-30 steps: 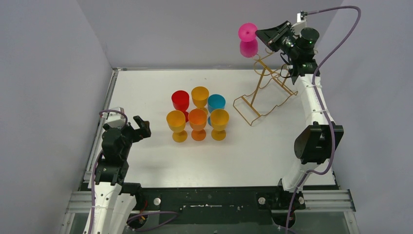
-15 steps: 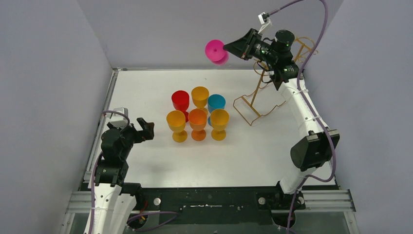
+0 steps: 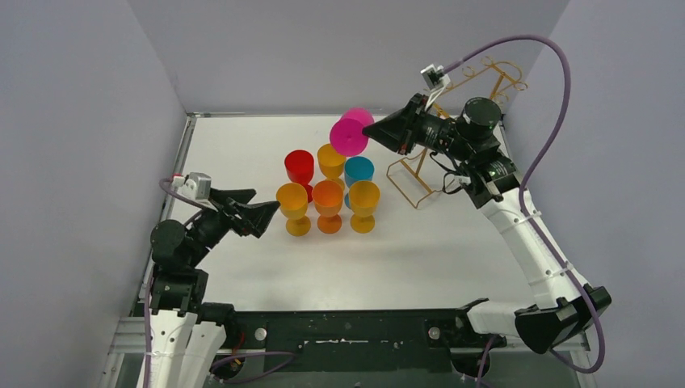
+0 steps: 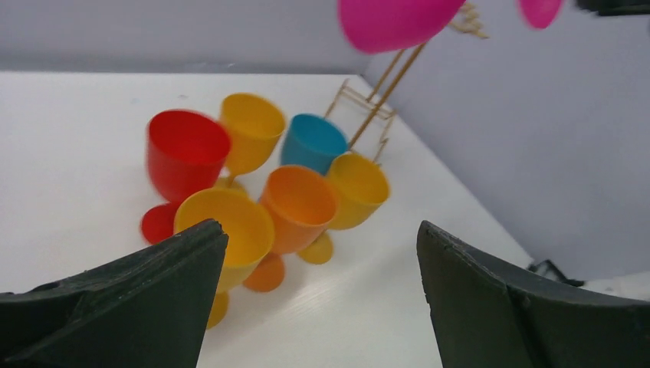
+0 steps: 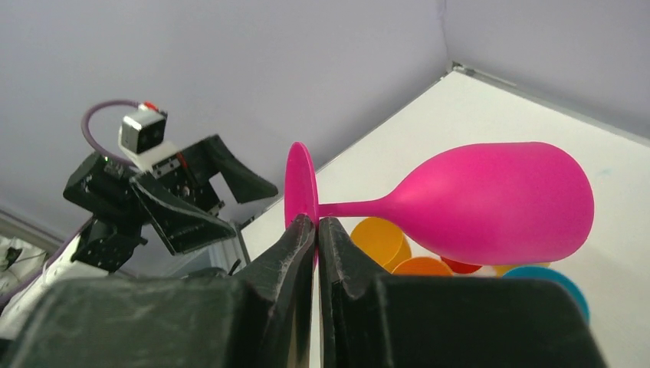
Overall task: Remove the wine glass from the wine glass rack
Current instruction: Place the wine glass at the center of the board.
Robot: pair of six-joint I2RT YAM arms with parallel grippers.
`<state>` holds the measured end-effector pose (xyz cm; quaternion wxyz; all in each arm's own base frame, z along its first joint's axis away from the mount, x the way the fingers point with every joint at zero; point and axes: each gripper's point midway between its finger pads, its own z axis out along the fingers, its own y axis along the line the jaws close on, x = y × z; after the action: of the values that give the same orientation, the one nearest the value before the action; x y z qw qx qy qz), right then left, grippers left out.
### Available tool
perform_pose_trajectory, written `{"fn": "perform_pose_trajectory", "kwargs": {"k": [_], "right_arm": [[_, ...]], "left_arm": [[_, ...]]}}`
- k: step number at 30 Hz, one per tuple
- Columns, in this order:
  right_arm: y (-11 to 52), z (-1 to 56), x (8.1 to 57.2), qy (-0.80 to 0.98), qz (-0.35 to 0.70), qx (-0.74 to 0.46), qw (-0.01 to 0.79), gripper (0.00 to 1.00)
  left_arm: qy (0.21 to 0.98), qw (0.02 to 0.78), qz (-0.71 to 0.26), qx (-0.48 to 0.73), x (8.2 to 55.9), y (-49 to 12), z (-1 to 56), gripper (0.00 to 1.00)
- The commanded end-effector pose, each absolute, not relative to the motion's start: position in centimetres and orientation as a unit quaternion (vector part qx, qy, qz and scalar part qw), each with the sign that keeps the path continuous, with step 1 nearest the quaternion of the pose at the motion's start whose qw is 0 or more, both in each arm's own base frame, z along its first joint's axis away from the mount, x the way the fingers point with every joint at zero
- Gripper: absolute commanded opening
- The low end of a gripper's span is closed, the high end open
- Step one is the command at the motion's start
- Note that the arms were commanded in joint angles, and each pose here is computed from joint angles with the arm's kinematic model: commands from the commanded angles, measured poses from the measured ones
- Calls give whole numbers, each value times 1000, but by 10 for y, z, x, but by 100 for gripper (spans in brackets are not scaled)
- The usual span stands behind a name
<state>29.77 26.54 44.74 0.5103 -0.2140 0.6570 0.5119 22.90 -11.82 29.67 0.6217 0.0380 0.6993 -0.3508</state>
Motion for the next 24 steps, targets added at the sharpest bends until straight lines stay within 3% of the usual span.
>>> {"fn": "perform_pose_trajectory", "kwargs": {"k": [1,4,9,17,24], "right_arm": [[269,443,272,647,504,-232,522,0],[276,430,253,651,507,-240,512,0],[293,412,220,643,516,-278,493,0],[301,401,199,644,519,-293,479,0],[305,392,190,648,517,-305,469,0]], "left_arm": [[569,612,-531,143,178,-167,379,92],[556,568,-583,169,161,-180,389,91],[576,540,-587,182,158,-190,378,91],[565,485,-638,198,147,-223,364,81],[584,471,-624,220,145,-250,345,74]]}}
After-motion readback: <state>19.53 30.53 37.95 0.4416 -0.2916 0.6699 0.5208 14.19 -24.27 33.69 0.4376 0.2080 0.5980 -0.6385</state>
